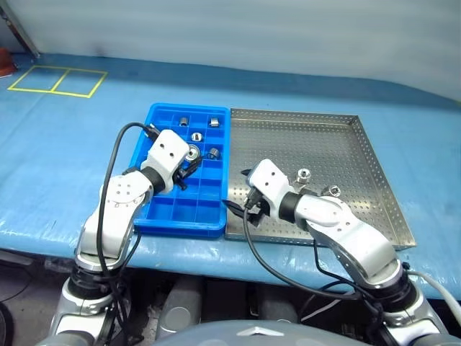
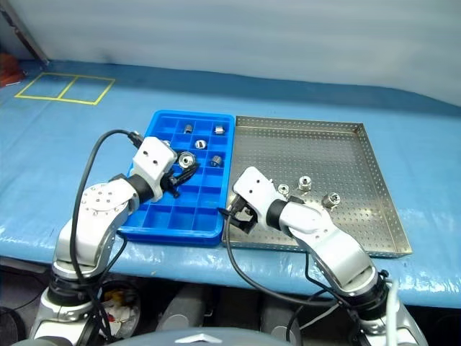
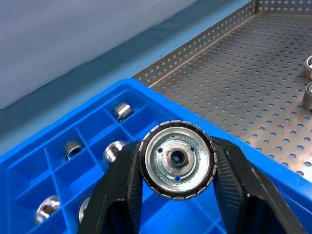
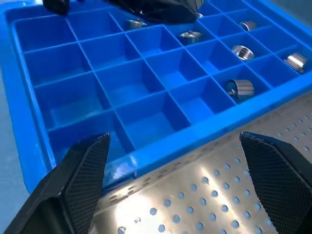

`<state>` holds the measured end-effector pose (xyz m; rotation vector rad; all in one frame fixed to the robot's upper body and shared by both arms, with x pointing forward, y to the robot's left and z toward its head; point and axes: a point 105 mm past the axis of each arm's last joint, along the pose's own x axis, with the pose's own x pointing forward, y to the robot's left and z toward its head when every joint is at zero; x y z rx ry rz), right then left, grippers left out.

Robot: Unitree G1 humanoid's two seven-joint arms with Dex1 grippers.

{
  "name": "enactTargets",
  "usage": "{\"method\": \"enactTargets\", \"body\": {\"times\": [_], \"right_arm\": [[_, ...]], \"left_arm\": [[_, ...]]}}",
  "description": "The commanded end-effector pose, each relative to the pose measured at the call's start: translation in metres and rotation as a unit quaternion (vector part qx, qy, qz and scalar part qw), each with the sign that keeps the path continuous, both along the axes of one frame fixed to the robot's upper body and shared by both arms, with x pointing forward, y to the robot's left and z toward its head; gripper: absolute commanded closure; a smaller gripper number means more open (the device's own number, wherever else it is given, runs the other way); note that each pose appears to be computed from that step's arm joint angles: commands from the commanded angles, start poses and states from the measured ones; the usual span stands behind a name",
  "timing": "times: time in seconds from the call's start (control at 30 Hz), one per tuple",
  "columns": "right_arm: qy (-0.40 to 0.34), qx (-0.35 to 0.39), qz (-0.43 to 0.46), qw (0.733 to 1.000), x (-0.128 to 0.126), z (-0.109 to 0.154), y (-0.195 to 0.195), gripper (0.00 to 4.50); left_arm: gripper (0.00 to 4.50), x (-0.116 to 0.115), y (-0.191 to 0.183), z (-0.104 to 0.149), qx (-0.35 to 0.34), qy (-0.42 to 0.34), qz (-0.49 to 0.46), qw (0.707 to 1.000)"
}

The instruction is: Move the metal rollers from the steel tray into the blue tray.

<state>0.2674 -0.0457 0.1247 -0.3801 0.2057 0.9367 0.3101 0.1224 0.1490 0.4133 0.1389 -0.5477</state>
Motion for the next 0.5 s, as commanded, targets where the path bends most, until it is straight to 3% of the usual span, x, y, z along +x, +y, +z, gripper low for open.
{"method": "enactTargets", "body": {"times": [0.03,0.23,0.5], "right_arm": [[-0.019,0.009,0.024,0.999,-0.001,0.008,0.008,0.00],[-0.017,0.011,0.034,0.999,-0.001,0.007,0.010,0.00],[-0.018,0.013,0.030,0.999,-0.002,0.007,0.009,0.00]], "left_arm": [[2.80,-0.006,0.013,0.008,0.006,-0.014,0.035,0.999],[2.80,-0.010,0.037,-0.009,0.001,0.026,0.104,0.994],[2.80,-0.013,0.038,-0.026,-0.003,0.066,0.103,0.992]]}}
